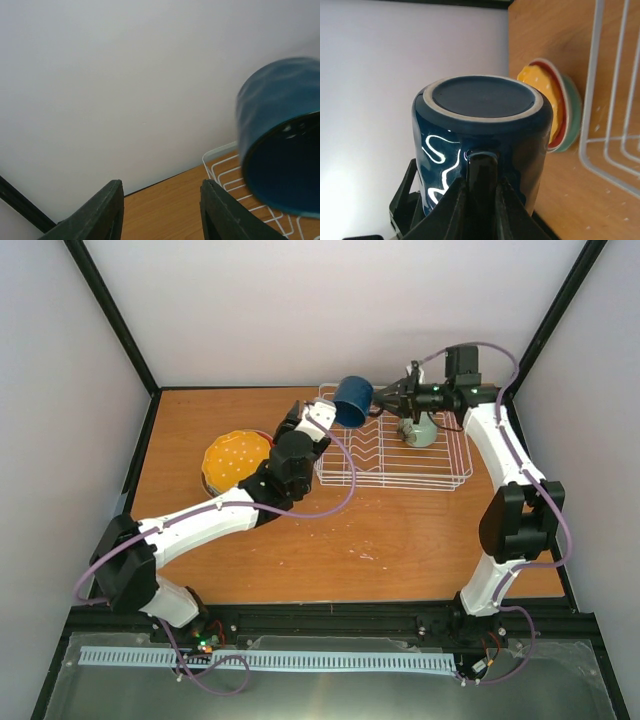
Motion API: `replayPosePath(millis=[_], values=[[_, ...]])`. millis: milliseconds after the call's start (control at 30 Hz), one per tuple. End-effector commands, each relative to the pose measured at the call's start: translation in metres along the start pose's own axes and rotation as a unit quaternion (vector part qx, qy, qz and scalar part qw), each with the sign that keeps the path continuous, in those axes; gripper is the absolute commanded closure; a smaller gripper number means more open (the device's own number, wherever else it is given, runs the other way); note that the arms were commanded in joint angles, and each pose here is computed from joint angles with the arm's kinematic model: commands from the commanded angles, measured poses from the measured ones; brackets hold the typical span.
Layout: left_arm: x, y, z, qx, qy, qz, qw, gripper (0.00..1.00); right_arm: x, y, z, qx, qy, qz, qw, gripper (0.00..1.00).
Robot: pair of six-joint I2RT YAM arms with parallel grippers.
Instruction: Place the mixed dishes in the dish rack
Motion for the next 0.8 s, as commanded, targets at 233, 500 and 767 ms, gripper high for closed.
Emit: replayPosePath(millis=[233, 500, 767], values=[[0.010, 0.047, -0.003, 0.035, 0.017, 0.101, 0.994, 0.57, 0.000, 0.028, 0.039, -0.156, -0.100, 0.168, 0.968, 0.97], [0.001, 0.050, -0.008, 0.034, 0.033, 0.119, 0.992, 0.58, -0.008, 0.039, 0.076, -0.308, -0.202, 0.270, 0.890, 0.97], [-0.005, 0.041, -0.018, 0.019, 0.044, 0.122, 0.991, 0.58, -0.033, 0.048, 0.102, -0.438, -0.309, 0.349, 0.768, 0.97]])
Point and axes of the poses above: each gripper's point midway between its finger pads, its own z axis back along the fingers, its own y axis along the line the jaws close on, x = y × z, the point moved 8 cm from there along z, back along the fingers, and after that the axes turned 2 degrees about z, right-handed, at the moved point
